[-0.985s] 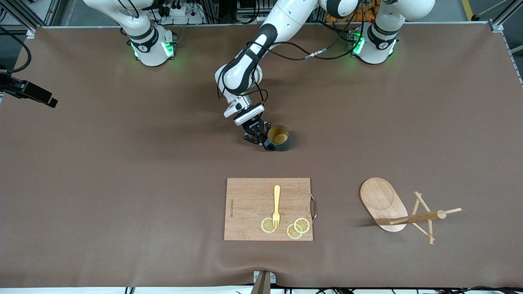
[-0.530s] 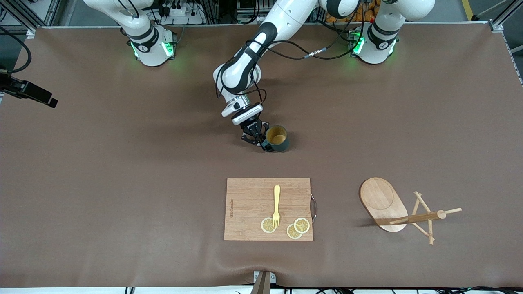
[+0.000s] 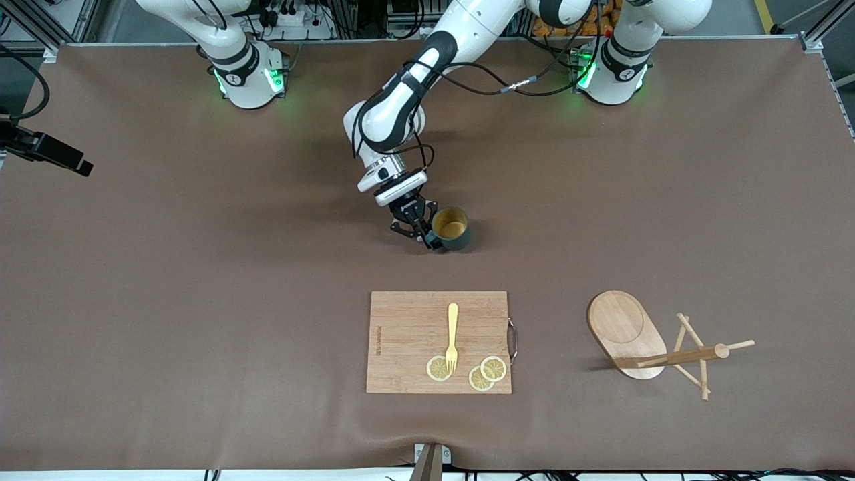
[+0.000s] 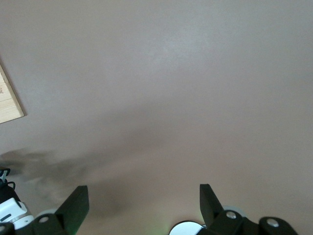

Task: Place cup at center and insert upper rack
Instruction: 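Lift the mug by its handle with the left gripper, then carry the mug with the left gripper to the wooden mug tree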

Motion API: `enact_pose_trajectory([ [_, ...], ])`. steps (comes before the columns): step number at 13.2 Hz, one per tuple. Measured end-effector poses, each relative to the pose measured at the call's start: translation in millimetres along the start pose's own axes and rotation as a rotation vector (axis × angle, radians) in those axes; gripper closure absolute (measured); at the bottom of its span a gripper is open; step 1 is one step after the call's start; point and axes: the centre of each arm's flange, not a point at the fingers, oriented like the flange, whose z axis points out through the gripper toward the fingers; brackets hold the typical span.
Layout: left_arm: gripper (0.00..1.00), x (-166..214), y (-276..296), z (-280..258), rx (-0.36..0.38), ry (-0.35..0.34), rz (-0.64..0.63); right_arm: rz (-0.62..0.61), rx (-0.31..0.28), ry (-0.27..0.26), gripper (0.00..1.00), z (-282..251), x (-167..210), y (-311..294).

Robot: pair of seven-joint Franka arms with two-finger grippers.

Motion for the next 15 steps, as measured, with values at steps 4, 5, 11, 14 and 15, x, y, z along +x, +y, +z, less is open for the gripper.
enact_pose_trajectory([
  [4,0.94,32,6,-14,0.012,-0.07,-0.075,0.002,0.0,0.0,0.0,0,0,1],
  [5,0.94,45,8,-16,0.014,-0.092,-0.101,0.002,0.0,0.0,0.0,0,0,1],
  [11,0.94,105,16,-18,0.011,-0.235,-0.232,0.003,0.0,0.0,0.0,0,0,1],
  [14,0.94,125,19,-13,-0.001,-0.293,-0.286,0.003,0.0,-0.001,0.0,0,0,1],
  [15,0.94,135,20,-10,-0.004,-0.315,-0.311,0.003,0.0,-0.001,0.0,0,1,1],
])
